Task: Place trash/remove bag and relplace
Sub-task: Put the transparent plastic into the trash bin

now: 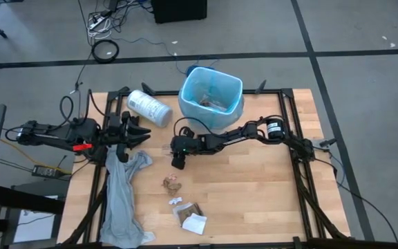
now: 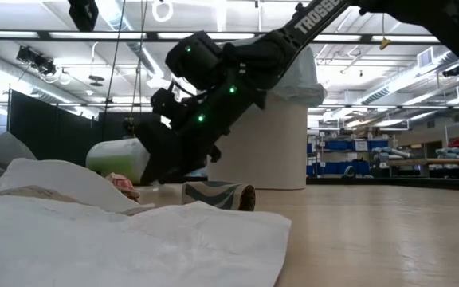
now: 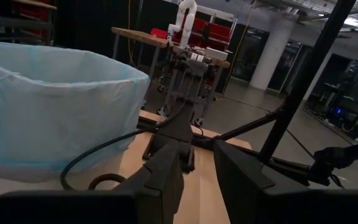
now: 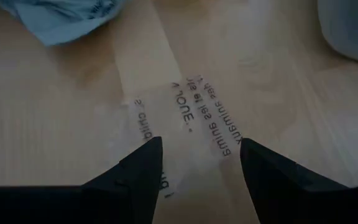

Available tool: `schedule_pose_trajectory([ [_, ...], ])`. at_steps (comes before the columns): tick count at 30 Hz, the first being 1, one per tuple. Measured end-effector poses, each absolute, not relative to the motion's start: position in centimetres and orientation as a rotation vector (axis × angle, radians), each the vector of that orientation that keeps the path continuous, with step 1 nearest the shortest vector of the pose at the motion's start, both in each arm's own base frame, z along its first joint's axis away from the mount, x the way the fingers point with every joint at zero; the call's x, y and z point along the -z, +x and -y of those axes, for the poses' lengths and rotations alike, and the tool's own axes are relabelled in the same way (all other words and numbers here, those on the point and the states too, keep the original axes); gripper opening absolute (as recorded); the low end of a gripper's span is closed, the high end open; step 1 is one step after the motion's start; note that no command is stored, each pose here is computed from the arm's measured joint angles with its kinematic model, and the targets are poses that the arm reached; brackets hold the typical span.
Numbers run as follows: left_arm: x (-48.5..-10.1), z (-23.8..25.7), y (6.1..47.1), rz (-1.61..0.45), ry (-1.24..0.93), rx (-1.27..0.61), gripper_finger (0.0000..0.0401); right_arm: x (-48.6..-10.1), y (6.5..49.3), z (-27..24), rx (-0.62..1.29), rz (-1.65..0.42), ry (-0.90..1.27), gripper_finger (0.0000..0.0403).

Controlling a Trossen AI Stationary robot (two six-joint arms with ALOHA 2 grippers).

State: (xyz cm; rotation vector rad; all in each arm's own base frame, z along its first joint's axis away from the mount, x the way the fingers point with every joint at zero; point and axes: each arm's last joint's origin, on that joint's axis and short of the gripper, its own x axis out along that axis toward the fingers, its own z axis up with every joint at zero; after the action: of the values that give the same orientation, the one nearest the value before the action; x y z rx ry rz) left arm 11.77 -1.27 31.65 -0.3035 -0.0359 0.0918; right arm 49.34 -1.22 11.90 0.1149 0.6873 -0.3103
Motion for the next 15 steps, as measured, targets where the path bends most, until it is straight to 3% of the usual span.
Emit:
schedule_pose_trajectory([
  [4,-31.6,1.3,11.8,0.034,-0.298,-0.092,0.0113,-11.4,48.8,1.8,0.339,-0.766,0.136,0.0177],
  [10,-31.6,1.2,11.8,0.037,-0.297,-0.111,0.0113,-11.5,48.3,1.8,0.311,-0.832,0.174,0.0026],
  [15,-31.6,1.2,11.8,0.04,-0.297,-0.129,0.0113,-12.1,48.4,0.5,0.263,-0.803,0.26,0.0002],
])
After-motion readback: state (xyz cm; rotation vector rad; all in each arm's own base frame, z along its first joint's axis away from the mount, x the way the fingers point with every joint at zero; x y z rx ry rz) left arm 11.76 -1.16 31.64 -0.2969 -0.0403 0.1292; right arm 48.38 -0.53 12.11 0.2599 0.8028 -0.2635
